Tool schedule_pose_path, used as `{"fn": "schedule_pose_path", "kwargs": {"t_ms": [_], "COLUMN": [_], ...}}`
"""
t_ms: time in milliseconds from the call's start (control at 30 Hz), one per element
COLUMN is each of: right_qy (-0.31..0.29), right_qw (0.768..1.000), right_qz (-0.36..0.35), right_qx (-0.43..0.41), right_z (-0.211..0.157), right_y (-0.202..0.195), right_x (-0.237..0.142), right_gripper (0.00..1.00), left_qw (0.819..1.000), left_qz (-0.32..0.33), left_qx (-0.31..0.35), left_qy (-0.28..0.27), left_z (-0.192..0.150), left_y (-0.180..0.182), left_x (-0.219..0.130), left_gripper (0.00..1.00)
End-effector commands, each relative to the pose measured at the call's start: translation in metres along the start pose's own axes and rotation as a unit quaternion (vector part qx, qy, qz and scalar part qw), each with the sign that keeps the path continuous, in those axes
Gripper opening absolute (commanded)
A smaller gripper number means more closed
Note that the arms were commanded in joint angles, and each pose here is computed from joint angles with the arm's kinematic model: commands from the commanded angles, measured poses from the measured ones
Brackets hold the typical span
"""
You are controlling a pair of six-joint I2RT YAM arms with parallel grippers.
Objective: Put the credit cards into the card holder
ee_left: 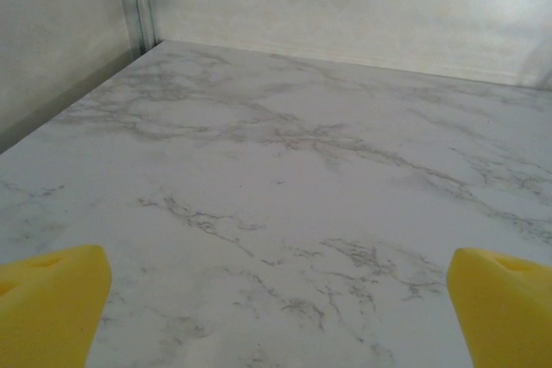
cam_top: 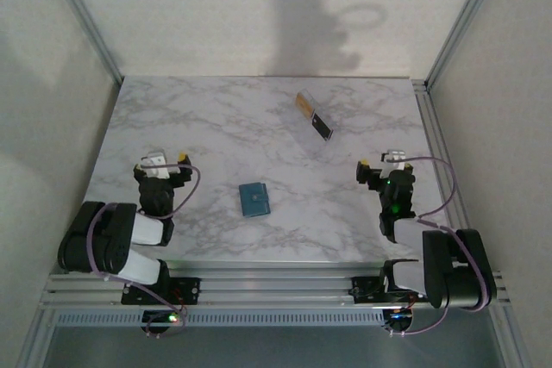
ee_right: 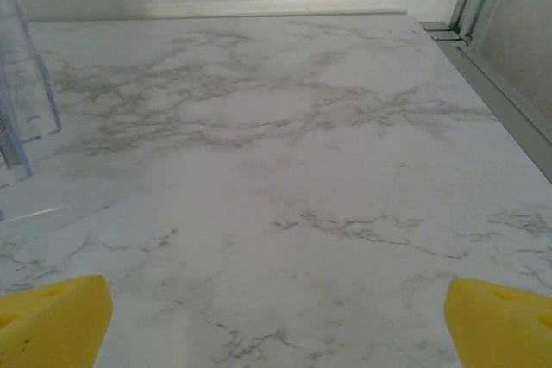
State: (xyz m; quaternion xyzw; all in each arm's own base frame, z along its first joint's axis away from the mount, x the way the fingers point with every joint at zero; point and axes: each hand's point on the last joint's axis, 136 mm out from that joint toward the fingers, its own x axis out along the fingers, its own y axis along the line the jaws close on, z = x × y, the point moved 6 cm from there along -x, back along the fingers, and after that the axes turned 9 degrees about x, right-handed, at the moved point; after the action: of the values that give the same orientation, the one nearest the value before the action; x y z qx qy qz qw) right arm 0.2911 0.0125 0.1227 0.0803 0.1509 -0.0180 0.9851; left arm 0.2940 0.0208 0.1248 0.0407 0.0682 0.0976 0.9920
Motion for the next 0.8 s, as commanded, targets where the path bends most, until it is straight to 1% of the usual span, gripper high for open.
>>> {"fn": "schedule_pose_path", "kwargs": {"t_ms": [0, 33, 67, 133, 200, 300, 433, 467, 533, 600, 633, 667, 767], "right_qy": [-0.031, -0.029, -0.023, -0.031, -0.010, -0.004, 0.038, 0.031, 0.033, 0.038, 0.051, 0.040, 0.049], "right_qw": [0.999, 0.999, 0.999, 0.999, 1.000, 1.000, 0.999, 0.999, 0.999, 0.999, 0.998, 0.999, 0.999], "right_qz": [-0.007, -0.017, -0.018, -0.012, -0.015, -0.009, 0.017, 0.017, 0.014, -0.015, -0.022, -0.020, -0.020], "right_qx": [0.019, 0.025, 0.023, 0.014, 0.013, 0.011, -0.003, -0.002, -0.001, 0.011, 0.011, 0.012, 0.010], "right_z": [0.009, 0.006, 0.001, -0.004, -0.004, -0.002, -0.004, -0.003, -0.003, 0.001, -0.002, 0.000, -0.001], "right_y": [-0.002, -0.005, -0.005, -0.003, -0.003, 0.000, 0.007, 0.007, 0.006, 0.001, 0.000, 0.000, 0.000], "right_x": [0.013, 0.018, 0.021, 0.025, 0.028, 0.033, 0.043, 0.043, 0.044, 0.049, 0.049, 0.049, 0.049], "right_gripper": [0.99, 0.99, 0.99, 0.99, 0.99, 0.99, 0.99, 0.99, 0.99, 0.99, 0.99, 0.99, 0.99], "left_qw": [0.999, 0.999, 0.999, 1.000, 1.000, 0.999, 0.999, 0.999, 0.999, 1.000, 0.999, 0.999, 0.999], "left_qz": [-0.003, -0.001, -0.002, -0.005, -0.006, -0.006, -0.006, -0.006, -0.006, -0.002, 0.004, 0.003, 0.003], "left_qx": [-0.020, -0.021, -0.021, -0.024, -0.024, -0.024, -0.025, -0.025, -0.025, -0.026, -0.031, -0.036, -0.036], "left_qy": [-0.038, -0.040, -0.028, -0.019, -0.018, -0.021, -0.020, -0.020, -0.020, -0.017, -0.011, -0.010, -0.009], "left_z": [0.016, 0.017, 0.015, 0.014, 0.014, 0.014, 0.014, 0.014, 0.014, 0.014, 0.013, 0.013, 0.013], "left_y": [0.001, 0.001, 0.001, 0.003, 0.002, 0.002, 0.002, 0.003, 0.002, 0.003, 0.004, 0.006, 0.007], "left_x": [0.006, 0.007, 0.010, 0.015, 0.015, 0.015, 0.015, 0.015, 0.015, 0.016, 0.019, 0.020, 0.020], "left_gripper": [0.99, 1.00, 1.00, 1.00, 1.00, 0.99, 0.99, 0.99, 0.99, 1.00, 1.00, 1.00, 1.00]}}
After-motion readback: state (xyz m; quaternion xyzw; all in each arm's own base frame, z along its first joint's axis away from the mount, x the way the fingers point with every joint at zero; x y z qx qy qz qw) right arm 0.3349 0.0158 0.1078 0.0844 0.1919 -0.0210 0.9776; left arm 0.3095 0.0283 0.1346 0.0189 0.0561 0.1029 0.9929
